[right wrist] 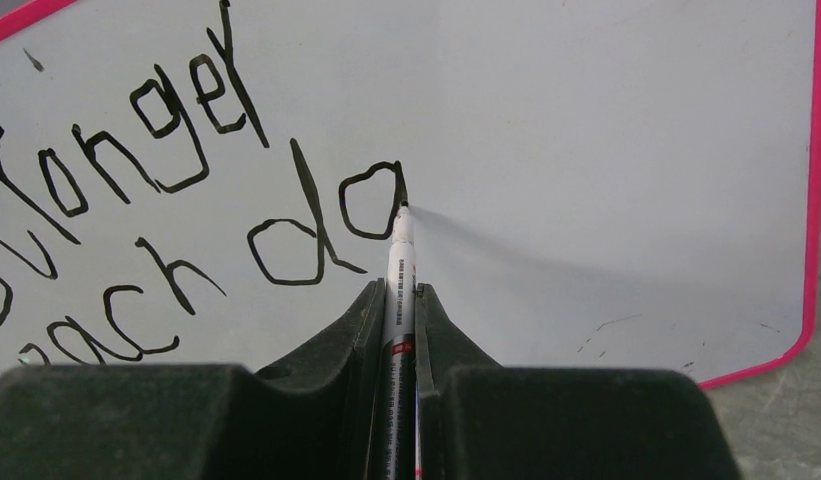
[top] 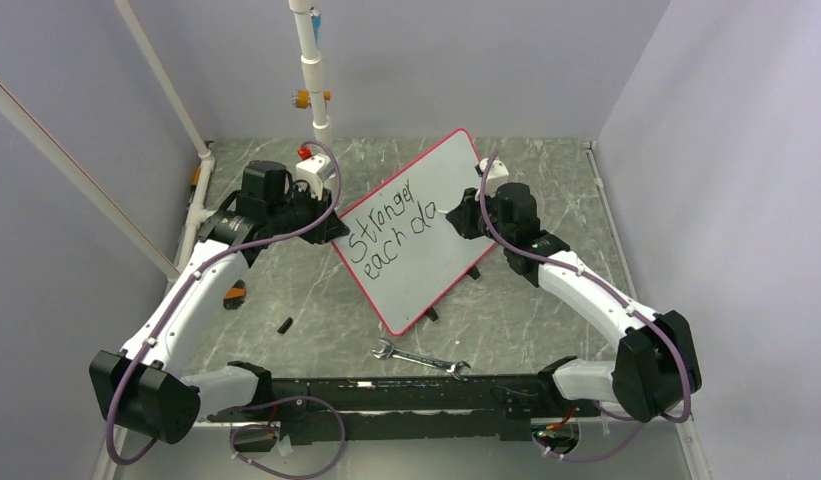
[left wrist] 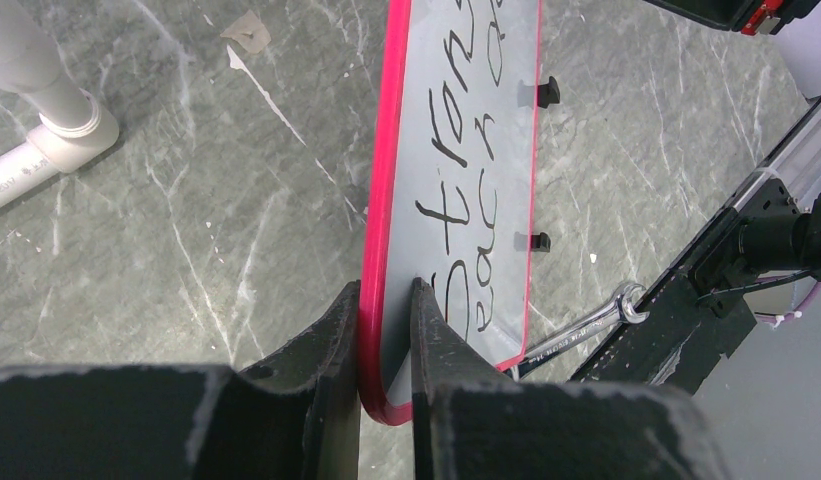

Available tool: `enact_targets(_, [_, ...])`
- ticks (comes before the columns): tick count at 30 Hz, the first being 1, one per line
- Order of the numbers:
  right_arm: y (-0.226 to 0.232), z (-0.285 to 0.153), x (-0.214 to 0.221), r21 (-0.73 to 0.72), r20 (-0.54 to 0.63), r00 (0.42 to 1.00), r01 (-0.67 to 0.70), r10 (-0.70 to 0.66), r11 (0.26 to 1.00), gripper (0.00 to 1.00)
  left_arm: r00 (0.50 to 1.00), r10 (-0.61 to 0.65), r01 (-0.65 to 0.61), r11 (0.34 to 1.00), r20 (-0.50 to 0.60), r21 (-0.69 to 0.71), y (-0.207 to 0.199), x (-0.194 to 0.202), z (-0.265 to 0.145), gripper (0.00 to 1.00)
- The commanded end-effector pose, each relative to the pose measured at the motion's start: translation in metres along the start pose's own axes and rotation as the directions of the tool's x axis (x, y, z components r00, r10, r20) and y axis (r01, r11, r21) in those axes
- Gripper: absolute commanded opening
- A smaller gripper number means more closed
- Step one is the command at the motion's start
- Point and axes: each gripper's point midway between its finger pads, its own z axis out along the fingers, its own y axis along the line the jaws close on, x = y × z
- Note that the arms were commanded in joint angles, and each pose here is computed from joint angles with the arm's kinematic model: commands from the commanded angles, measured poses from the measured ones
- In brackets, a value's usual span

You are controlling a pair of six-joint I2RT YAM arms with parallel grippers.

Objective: Write a sentence on the whiteboard

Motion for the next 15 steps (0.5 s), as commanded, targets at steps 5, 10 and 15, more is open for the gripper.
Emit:
enact_targets(5, [-0.002,-0.0102,-0.0027,0.026,0.012,1.0,0.002,-0.002,1.0,0.0,0.991,0.131,-0.124,0.981,0.037,-0.15,0.0298,-0.0149,-0.0055,0.0])
enact_targets(10, [-0.0043,-0.011,-0.0032,0.041,0.01,1.0,0.002,-0.003,0.999,0.0,0.991,0.13,-0.123,0.981,0.036,-0.15,0.03,-0.0144,-0.0053,0.0])
enact_targets(15, [-0.0066,-0.011,-0.0057,0.055,0.015,1.0,0.005,-0.006,0.998,0.0,0.991,0.132,-0.125,0.981,0.038,-0.151,0.03,-0.0148,-0.0055,0.0])
